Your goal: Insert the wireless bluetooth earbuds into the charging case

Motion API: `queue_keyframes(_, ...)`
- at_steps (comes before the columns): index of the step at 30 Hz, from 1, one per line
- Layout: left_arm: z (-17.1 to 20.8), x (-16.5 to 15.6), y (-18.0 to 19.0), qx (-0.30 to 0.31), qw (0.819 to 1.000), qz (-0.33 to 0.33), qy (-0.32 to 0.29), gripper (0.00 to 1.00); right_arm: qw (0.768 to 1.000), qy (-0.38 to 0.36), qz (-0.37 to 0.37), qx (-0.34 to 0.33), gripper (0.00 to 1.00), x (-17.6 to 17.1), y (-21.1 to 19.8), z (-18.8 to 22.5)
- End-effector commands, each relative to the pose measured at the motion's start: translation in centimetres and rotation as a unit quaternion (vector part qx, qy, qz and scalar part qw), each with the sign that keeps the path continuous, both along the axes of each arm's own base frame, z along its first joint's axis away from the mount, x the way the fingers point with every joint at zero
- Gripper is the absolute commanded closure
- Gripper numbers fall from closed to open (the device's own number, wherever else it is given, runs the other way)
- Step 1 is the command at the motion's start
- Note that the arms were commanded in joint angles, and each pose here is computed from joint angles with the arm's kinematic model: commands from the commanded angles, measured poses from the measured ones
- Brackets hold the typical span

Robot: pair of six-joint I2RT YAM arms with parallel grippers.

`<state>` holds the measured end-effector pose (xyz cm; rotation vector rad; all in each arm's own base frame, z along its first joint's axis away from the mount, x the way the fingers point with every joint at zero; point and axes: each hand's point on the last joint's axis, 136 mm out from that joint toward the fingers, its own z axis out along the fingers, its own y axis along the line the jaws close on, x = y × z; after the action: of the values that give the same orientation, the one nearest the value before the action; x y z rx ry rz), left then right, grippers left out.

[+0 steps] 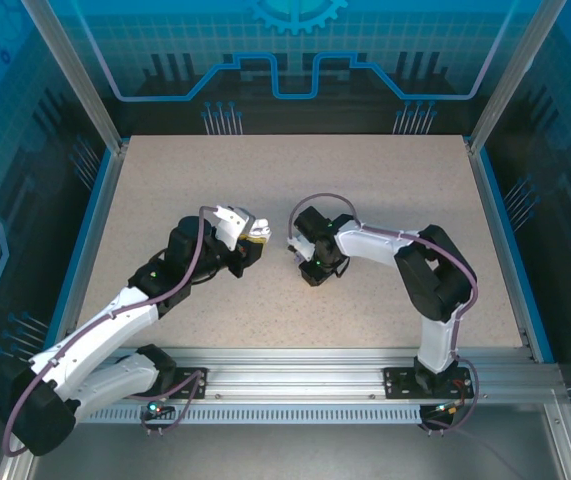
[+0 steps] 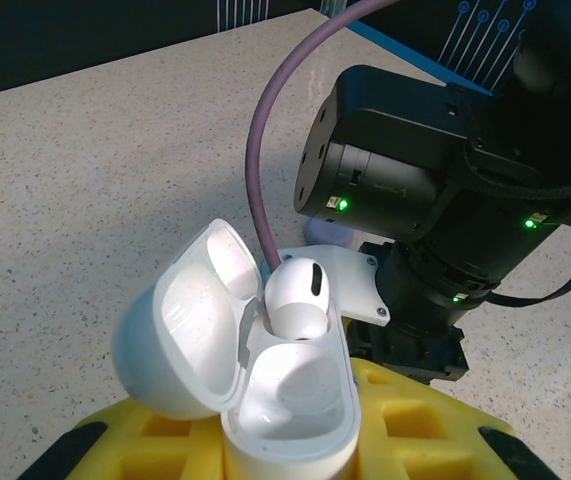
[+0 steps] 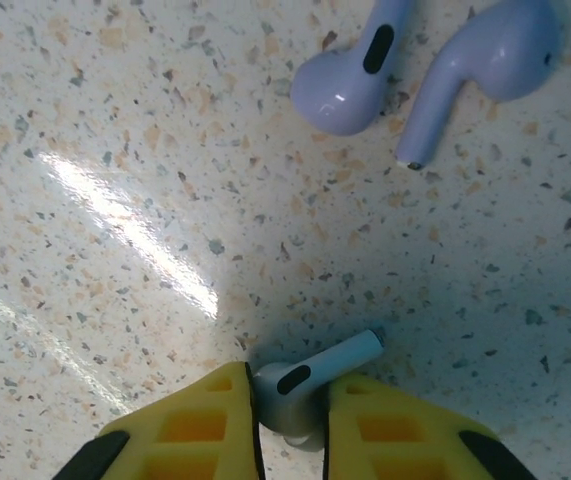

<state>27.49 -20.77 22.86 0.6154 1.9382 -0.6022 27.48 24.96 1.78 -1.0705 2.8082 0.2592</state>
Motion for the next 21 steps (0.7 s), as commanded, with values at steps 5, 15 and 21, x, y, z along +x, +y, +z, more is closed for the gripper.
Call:
queue_keyframes(5,-1.1,-0.1,0.3,0.003,1.0,0.001,0.001,0.91,0.992,0.036,-0.04,0.112,0.86,-0.8,0.3,3.7)
queue_keyframes(15,-2.9,-0.2,-1.3,0.01,0.998,-0.06,-0.018,0.91,0.96,0.069,-0.064,0.264,0.88,-1.2,-0.6,10.5)
queue_keyframes(21,-3.2,0.3,-1.6,-0.003,0.997,-0.074,-0.019,0.91,0.953,0.068,-0.066,0.289,0.88,-1.7,-1.8,12.6)
